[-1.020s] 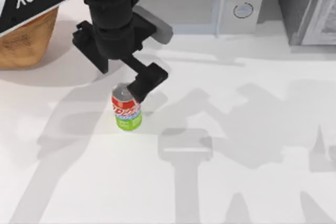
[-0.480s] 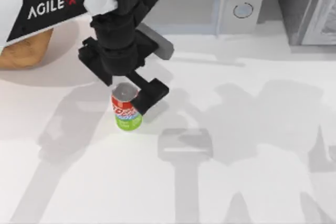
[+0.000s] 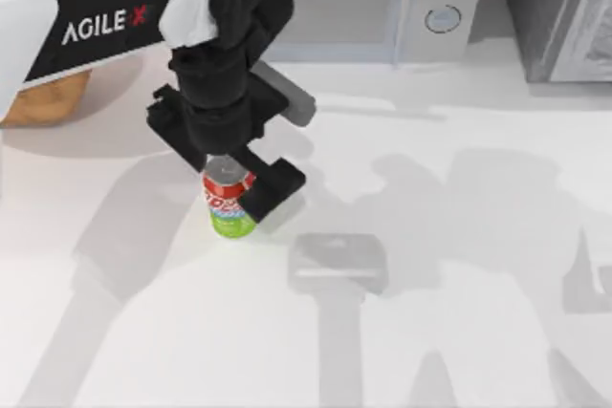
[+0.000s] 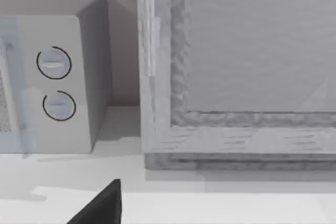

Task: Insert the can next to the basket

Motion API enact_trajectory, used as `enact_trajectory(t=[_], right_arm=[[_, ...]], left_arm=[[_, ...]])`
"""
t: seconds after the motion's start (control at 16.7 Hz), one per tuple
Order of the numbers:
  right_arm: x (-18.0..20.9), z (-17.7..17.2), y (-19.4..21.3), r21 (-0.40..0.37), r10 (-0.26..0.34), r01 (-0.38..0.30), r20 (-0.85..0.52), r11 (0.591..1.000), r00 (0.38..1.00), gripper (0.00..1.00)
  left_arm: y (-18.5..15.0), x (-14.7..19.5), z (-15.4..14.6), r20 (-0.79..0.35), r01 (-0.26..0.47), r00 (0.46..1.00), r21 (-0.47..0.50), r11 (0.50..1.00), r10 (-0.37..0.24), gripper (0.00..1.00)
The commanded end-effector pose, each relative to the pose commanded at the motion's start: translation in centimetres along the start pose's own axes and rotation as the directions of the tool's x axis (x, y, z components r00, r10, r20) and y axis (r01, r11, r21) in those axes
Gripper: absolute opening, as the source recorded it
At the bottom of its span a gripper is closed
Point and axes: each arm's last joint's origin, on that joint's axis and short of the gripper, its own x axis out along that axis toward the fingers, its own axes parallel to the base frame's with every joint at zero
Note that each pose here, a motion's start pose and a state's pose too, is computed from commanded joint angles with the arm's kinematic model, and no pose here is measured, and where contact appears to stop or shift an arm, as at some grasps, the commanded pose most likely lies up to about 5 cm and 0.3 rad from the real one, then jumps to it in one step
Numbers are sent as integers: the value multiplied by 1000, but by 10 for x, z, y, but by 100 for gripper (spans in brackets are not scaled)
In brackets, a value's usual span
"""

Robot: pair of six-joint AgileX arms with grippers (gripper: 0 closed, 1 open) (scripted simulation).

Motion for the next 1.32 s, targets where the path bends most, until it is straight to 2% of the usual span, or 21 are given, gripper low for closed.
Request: enact_trajectory(t=[0.66,1.32], right_arm=[[0,0,0,0,0,0,0,1000,1000,100],[0,0,0,0,0,0,0,1000,1000,100]], left_arm=[[0,0,0,0,0,1000,0,1000,0,2],[4,0,-3,-8,3,1000,-8,1000,-3,0]])
